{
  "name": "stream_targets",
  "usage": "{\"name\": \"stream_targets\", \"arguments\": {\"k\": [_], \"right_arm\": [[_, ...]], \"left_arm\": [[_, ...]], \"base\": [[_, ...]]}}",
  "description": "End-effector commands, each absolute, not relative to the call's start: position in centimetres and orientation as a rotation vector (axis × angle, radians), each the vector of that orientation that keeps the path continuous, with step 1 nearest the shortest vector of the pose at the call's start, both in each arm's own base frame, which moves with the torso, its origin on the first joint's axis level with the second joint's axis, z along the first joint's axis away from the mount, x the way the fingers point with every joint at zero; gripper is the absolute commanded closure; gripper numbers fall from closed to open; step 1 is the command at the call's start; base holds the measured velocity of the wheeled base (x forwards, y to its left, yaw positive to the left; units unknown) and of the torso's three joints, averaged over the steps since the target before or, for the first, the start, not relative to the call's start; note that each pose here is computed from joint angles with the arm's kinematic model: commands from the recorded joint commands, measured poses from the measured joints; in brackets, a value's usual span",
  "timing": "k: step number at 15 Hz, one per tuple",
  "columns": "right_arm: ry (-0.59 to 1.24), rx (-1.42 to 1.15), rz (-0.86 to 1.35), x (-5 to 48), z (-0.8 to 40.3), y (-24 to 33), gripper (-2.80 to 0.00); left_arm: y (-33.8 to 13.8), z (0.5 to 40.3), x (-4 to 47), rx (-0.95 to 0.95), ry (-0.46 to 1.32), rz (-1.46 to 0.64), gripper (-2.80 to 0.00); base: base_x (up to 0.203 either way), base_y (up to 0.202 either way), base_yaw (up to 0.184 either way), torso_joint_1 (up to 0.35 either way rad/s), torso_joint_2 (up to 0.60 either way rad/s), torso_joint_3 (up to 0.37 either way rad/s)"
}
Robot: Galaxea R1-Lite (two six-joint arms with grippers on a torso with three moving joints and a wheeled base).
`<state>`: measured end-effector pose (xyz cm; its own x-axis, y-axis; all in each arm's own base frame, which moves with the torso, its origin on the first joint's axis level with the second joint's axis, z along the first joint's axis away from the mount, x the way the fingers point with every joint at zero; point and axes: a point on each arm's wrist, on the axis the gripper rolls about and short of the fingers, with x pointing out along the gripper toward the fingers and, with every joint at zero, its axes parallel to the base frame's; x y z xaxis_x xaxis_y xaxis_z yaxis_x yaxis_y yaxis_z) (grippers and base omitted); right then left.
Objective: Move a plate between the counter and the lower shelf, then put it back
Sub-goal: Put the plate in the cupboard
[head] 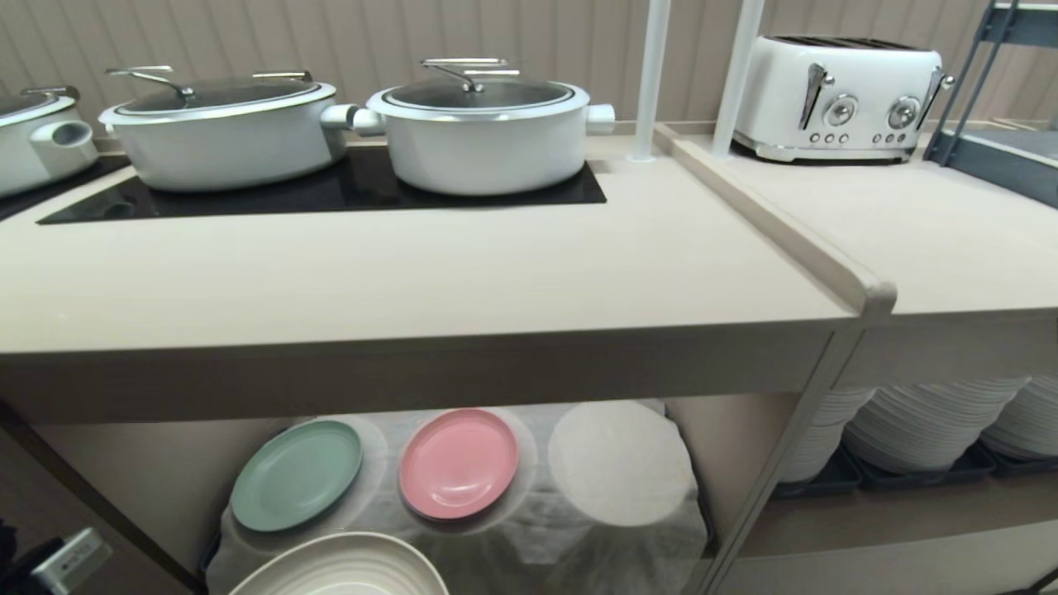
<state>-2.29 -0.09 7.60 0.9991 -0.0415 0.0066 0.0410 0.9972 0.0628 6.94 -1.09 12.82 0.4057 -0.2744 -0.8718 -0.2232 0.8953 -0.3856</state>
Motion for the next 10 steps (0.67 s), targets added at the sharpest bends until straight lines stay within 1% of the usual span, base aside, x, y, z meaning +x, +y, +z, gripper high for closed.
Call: {"name": "stream_targets", "arguments": {"k": [1,10], "right_arm": [[-0.007,0.063,-0.041,-2.28,7.61,-0.09,0.0],[-0.007,0.063,-0.041,-2.28,7.61,-0.09,0.0]], "left_arm": [[-1.09,12.79,6.93,-0.491,1.171,-0.032,0.0],[-1.08,12.65,6.84,-0.491,1.176,-0.031,0.0]], "base": [[0.0,0.0,0.0,-0.2,0.5,0.279],[0.0,0.0,0.0,-0.181,0.48,0.292]]}}
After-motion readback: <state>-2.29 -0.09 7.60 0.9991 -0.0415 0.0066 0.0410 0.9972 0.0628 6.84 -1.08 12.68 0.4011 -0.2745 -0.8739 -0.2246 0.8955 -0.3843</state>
